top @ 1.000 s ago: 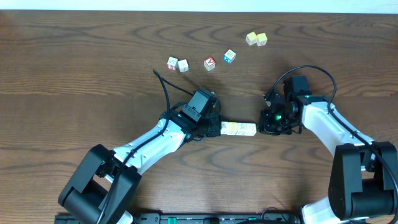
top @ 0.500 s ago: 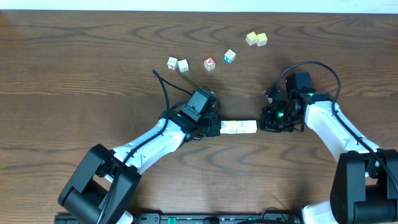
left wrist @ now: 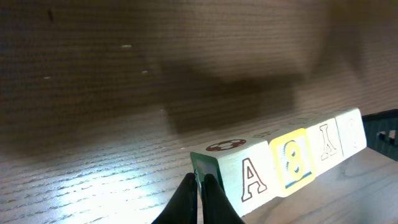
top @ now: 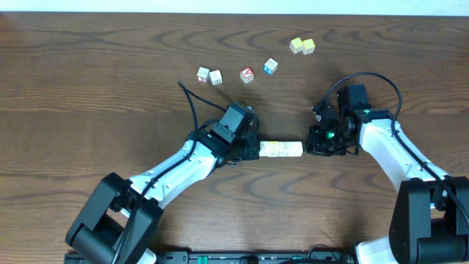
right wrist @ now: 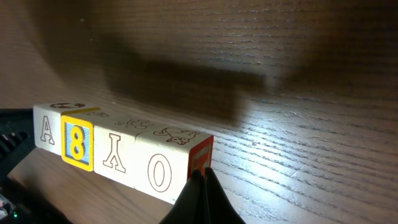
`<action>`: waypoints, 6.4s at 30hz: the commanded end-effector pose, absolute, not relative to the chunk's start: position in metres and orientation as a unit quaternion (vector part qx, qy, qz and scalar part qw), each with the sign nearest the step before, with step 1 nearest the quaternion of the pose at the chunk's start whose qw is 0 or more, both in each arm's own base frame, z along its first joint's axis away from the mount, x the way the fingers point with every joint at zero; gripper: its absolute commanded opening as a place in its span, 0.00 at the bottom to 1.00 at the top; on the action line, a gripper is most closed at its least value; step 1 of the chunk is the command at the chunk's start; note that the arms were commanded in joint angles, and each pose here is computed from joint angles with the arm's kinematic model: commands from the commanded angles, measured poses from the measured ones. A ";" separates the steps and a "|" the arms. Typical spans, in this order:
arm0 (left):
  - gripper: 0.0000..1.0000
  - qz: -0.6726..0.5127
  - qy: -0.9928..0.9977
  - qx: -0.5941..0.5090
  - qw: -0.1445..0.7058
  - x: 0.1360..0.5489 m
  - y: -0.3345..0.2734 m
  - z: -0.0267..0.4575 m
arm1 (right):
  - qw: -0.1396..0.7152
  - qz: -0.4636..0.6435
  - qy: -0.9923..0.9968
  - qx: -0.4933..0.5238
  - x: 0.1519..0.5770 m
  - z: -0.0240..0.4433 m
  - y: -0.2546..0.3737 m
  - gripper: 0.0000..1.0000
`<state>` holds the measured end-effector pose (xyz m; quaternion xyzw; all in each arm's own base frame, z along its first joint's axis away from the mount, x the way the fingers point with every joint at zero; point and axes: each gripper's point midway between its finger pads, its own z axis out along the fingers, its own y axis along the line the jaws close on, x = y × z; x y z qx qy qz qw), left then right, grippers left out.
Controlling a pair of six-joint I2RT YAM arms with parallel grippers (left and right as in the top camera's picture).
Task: Lift 4 blocks
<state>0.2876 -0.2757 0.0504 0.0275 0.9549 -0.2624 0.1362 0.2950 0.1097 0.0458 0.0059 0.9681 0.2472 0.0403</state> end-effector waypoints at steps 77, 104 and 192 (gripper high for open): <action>0.07 -0.379 0.909 0.065 0.160 0.273 -0.310 0.131 | 0.080 0.374 0.924 -0.011 0.292 0.123 0.151 0.01; 0.07 -0.383 0.908 0.060 0.161 0.272 -0.310 0.134 | 0.102 0.391 0.914 -0.024 0.291 0.142 0.155 0.01; 0.07 -0.371 0.910 0.041 0.182 0.278 -0.303 0.141 | 0.090 0.416 0.905 -0.011 0.288 0.148 0.161 0.01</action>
